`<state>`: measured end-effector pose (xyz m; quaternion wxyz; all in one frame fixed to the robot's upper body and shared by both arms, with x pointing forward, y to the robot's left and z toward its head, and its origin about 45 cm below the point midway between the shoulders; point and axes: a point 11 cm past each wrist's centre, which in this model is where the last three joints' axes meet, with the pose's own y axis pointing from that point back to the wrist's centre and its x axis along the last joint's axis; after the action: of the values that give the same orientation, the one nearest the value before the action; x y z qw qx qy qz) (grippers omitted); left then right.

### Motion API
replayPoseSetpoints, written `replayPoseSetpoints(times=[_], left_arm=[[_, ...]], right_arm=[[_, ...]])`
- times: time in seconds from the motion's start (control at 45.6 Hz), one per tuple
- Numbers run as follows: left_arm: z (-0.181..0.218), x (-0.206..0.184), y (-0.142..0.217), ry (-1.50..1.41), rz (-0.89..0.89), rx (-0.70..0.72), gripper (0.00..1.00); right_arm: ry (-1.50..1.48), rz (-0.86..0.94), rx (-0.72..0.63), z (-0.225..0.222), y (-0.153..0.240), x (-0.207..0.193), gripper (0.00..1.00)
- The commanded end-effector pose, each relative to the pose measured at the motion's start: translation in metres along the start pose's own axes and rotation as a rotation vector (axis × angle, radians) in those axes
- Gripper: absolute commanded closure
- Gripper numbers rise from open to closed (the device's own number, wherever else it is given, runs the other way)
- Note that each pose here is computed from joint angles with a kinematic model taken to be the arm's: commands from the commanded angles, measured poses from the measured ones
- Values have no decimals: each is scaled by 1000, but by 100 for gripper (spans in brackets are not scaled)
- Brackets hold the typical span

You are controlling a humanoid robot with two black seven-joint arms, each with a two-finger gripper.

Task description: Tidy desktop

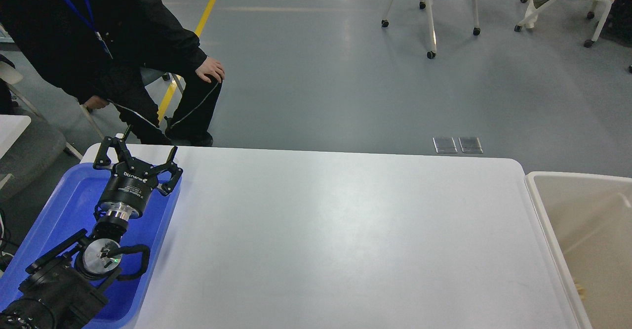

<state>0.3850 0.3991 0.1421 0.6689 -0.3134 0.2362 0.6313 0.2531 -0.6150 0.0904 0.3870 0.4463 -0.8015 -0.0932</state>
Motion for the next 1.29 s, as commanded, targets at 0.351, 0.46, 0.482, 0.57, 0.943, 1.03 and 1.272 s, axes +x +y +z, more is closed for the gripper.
replayPoseSetpoints(times=[0.351, 0.46, 0.482, 0.57, 0.943, 1.03, 1.272], left_arm=[[0, 0, 0, 1, 0, 0, 0], [0, 0, 0, -1, 0, 1, 0], [0, 0, 0, 0, -1, 1, 0], [0, 0, 0, 0, 1, 0, 0], [0, 0, 0, 1, -2, -1, 0], [0, 0, 0, 0, -2, 0, 0], [0, 0, 0, 1, -2, -1, 0]], right_arm=[[30, 26, -19, 8, 0, -5, 100], [36, 42, -20, 9, -1, -3, 100], [36, 42, -20, 9, -1, -3, 100], [26, 49, -15, 6, -1, 1, 97], [110, 12, -20, 13, 1, -7, 100], [112, 9, -21, 14, 1, -8, 100], [113, 8, -19, 13, 0, -8, 100]])
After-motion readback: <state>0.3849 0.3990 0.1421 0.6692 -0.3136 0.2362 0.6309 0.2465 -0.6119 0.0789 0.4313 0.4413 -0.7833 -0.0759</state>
